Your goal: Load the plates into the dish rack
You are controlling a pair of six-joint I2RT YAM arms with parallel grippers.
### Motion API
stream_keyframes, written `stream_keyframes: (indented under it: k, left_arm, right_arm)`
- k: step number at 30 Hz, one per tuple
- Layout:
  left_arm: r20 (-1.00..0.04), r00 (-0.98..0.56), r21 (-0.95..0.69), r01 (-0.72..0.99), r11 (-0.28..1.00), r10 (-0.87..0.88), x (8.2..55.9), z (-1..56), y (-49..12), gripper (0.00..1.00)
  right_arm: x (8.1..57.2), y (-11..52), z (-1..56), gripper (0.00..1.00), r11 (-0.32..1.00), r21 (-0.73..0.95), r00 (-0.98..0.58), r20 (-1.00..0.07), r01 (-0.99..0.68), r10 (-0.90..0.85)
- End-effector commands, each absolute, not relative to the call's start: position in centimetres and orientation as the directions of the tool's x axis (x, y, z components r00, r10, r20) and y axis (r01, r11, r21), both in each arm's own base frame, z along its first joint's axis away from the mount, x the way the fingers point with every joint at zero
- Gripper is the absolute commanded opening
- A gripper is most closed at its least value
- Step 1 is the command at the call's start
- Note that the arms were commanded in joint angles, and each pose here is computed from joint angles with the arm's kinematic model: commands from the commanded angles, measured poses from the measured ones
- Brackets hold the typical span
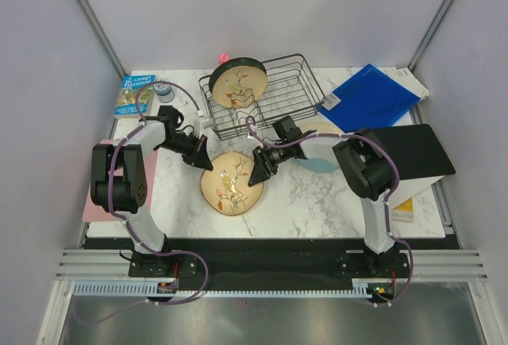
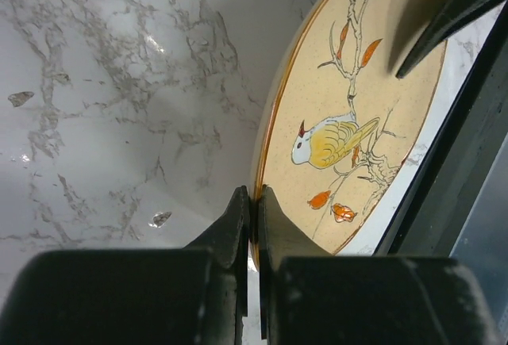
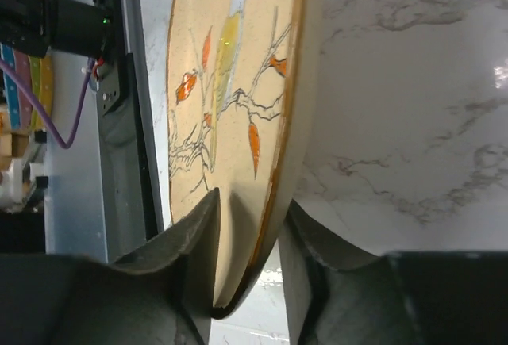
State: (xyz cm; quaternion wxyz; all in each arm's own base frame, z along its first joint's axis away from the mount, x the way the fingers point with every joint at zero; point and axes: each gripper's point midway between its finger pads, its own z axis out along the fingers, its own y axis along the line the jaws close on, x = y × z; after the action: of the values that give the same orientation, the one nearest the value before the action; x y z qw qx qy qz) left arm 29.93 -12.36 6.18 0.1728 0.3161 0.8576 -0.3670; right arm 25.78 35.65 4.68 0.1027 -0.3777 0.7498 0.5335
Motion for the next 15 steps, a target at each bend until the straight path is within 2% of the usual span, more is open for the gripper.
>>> stream_keyframes:
  k: [1, 3, 5, 6, 7, 8, 11, 13, 14, 15]
  left_arm:
    - [-0.624, -0.702, -0.523, 0.701, 0.484, 0.343, 31.4, 10.0, -14.1, 0.02]
    - [-0.628, -0.700, -0.523, 0.703, 0.482, 0.339, 31.1, 10.3, -14.2, 0.02]
    - [-0.619, -0.710, -0.537, 0.695, 0.479, 0.336, 30.5, 10.4, -14.5, 0.02]
    - [-0.619, -0.710, -0.540, 0.695, 0.476, 0.335, 30.3, 10.5, -14.6, 0.02]
    - [-0.609, -0.720, -0.552, 0.686, 0.475, 0.332, 29.7, 10.5, -14.9, 0.02]
    - [-0.608, -0.722, -0.556, 0.684, 0.472, 0.330, 29.5, 10.6, -15.0, 0.02]
    - [-0.591, -0.737, -0.570, 0.669, 0.477, 0.327, 28.8, 10.7, -15.3, 0.02]
    - [-0.589, -0.742, -0.572, 0.663, 0.483, 0.321, 28.5, 11.0, -15.3, 0.05]
    - [-0.598, -0.733, -0.553, 0.669, 0.497, 0.322, 28.5, 11.4, -15.1, 0.11]
    - [-0.602, -0.730, -0.539, 0.670, 0.511, 0.324, 28.5, 11.7, -14.9, 0.19]
  right_arm:
    - [26.6, 37.0, 6.8, 0.34, 0.070, 0.685, -0.638, -0.630, -0.725, -0.443]
    - [27.6, 37.5, 8.1, 0.32, 0.078, 0.663, -0.631, -0.660, -0.744, -0.408]
    - [28.2, 38.0, 9.1, 0.40, 0.083, 0.663, -0.640, -0.670, -0.744, -0.377]
    - [29.4, 38.8, 10.1, 0.40, 0.069, 0.630, -0.612, -0.715, -0.774, -0.337]
    - [29.7, 39.2, 10.8, 0.36, 0.081, 0.665, -0.652, -0.690, -0.742, -0.314]
    - [30.0, 39.6, 10.8, 0.24, 0.080, 0.677, -0.665, -0.683, -0.732, -0.303]
    - [31.1, 40.6, 13.0, 0.00, 0.067, 0.680, -0.673, -0.699, -0.730, -0.242]
    - [31.2, 40.5, 14.0, 0.00, 0.066, 0.674, -0.667, -0.706, -0.736, -0.238]
    - [31.6, 40.2, 15.3, 0.00, 0.061, 0.628, -0.623, -0.747, -0.776, -0.230]
    - [31.3, 39.5, 15.0, 0.00, 0.102, 0.641, -0.642, -0.720, -0.761, -0.264]
